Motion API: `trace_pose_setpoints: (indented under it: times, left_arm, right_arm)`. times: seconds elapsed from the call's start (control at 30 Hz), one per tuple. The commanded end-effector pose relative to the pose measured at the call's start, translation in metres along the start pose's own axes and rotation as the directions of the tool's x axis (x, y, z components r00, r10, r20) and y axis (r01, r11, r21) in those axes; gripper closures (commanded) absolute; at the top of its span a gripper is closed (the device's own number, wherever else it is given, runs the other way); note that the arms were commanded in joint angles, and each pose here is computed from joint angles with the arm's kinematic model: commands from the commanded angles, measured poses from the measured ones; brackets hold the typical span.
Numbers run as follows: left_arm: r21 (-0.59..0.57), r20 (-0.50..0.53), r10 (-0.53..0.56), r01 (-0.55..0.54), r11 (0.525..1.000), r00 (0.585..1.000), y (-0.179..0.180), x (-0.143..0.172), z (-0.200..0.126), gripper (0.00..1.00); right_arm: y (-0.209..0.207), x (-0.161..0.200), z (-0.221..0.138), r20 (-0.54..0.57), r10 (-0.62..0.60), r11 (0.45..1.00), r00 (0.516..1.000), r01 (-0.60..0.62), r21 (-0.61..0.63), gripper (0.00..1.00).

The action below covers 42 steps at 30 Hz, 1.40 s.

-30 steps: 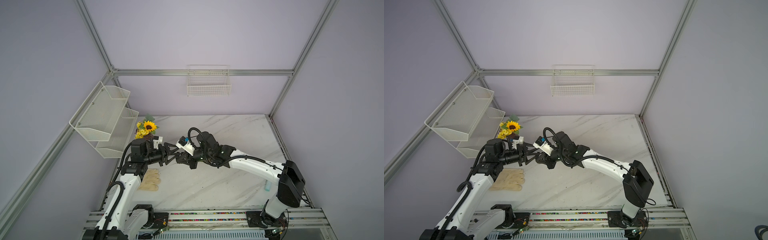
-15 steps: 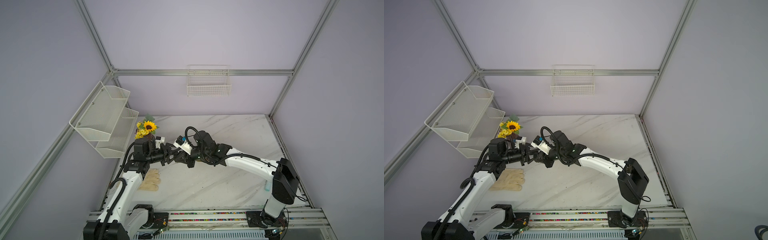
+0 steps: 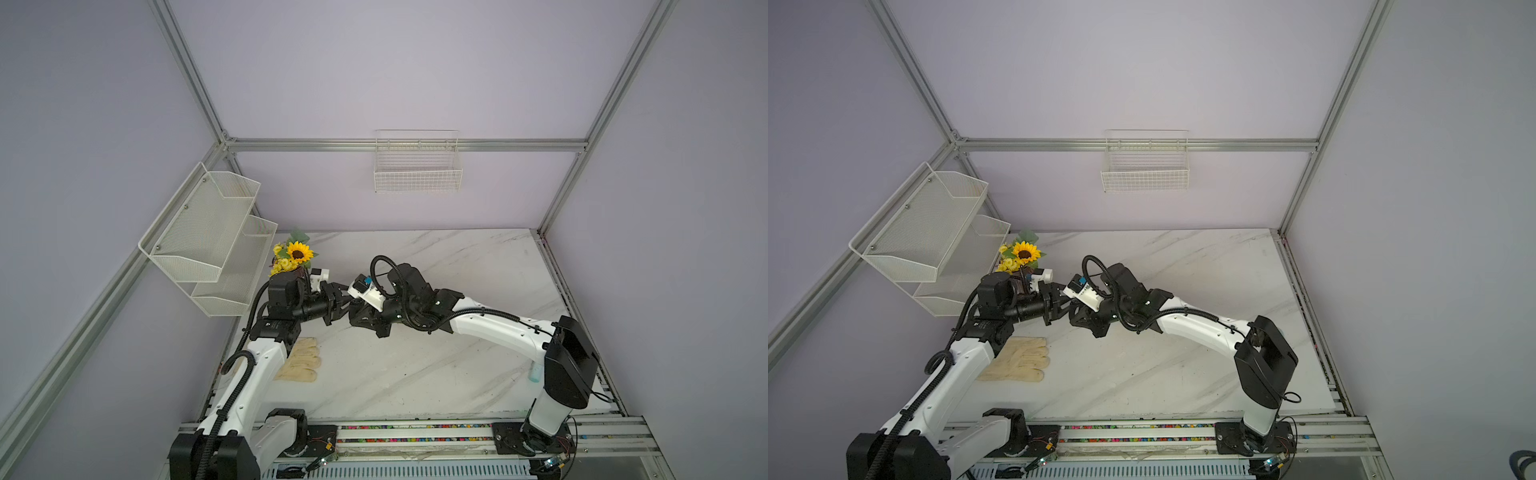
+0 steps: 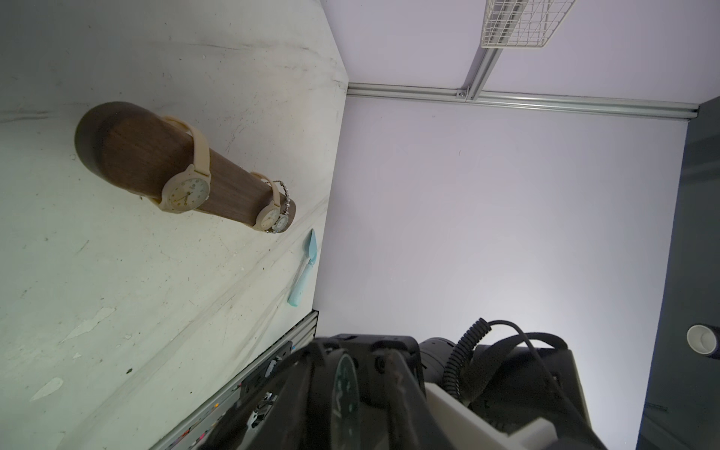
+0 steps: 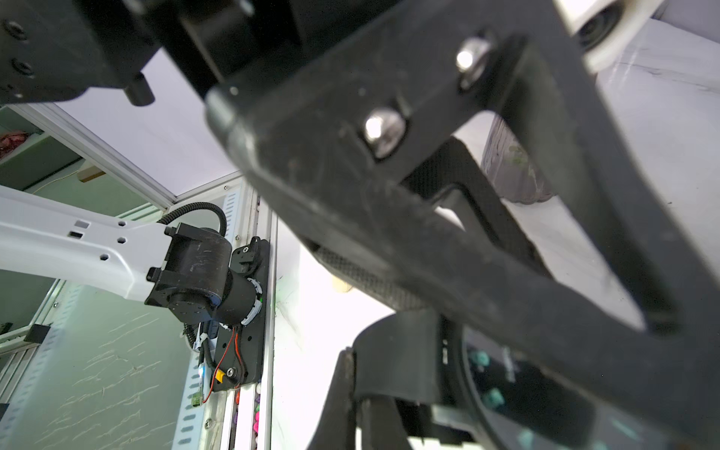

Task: Place watch on stand
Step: Pick up the watch at the center of the board.

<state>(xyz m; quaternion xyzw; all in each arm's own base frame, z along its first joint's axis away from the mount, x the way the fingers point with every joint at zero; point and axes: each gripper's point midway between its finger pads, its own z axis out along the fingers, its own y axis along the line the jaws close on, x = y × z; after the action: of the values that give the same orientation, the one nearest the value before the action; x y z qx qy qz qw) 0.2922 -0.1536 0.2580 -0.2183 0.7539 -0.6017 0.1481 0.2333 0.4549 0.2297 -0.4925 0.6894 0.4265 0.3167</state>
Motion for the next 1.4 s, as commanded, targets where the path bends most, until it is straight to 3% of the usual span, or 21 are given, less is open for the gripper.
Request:
trace_pose_setpoints:
  times: [0.0,0.33,0.57,0.73,0.93,1.1,1.2,1.37]
  left_arm:
    - [0.057,0.014,0.066,-0.066,0.996,0.998,-0.024,-0.002,-0.002,0.73]
    - [0.054,0.014,0.075,-0.076,0.996,0.997,-0.024,-0.005,0.0,0.82]
    - [0.042,0.029,0.147,-0.148,0.988,0.989,-0.021,-0.008,0.001,0.87]
    - [0.036,0.046,0.208,-0.21,0.977,0.977,-0.014,-0.015,0.004,0.88]
    - [0.078,0.085,0.311,-0.317,0.945,0.947,-0.023,-0.022,0.005,0.91]
    - [0.009,0.139,0.426,-0.431,0.902,0.894,-0.011,-0.033,0.006,0.91]
    - [-0.028,0.171,0.473,-0.476,0.879,0.864,0.002,-0.042,0.008,0.91]
    - [0.009,0.19,0.476,-0.486,0.874,0.859,0.02,-0.049,0.019,0.9]
  right_arm:
    - [0.006,0.012,0.002,-0.024,-0.027,0.999,0.999,0.027,-0.019,1.0]
    - [0.0,0.026,0.005,-0.052,-0.018,1.0,0.998,0.019,0.007,1.0]
    - [-0.003,0.025,0.006,-0.04,0.007,1.0,0.999,-0.006,0.019,0.98]
    - [-0.003,0.019,-0.003,0.0,0.046,0.999,0.999,-0.046,0.014,0.75]
    - [-0.012,0.008,-0.027,0.099,0.154,0.988,0.983,-0.152,-0.025,0.66]
    - [-0.015,0.0,-0.058,0.156,0.201,0.98,0.967,-0.198,-0.033,0.64]
    - [-0.012,-0.009,-0.085,0.206,0.207,0.978,0.956,-0.208,-0.015,0.63]
    - [-0.01,-0.023,-0.144,0.308,0.223,0.969,0.925,-0.244,0.029,0.63]
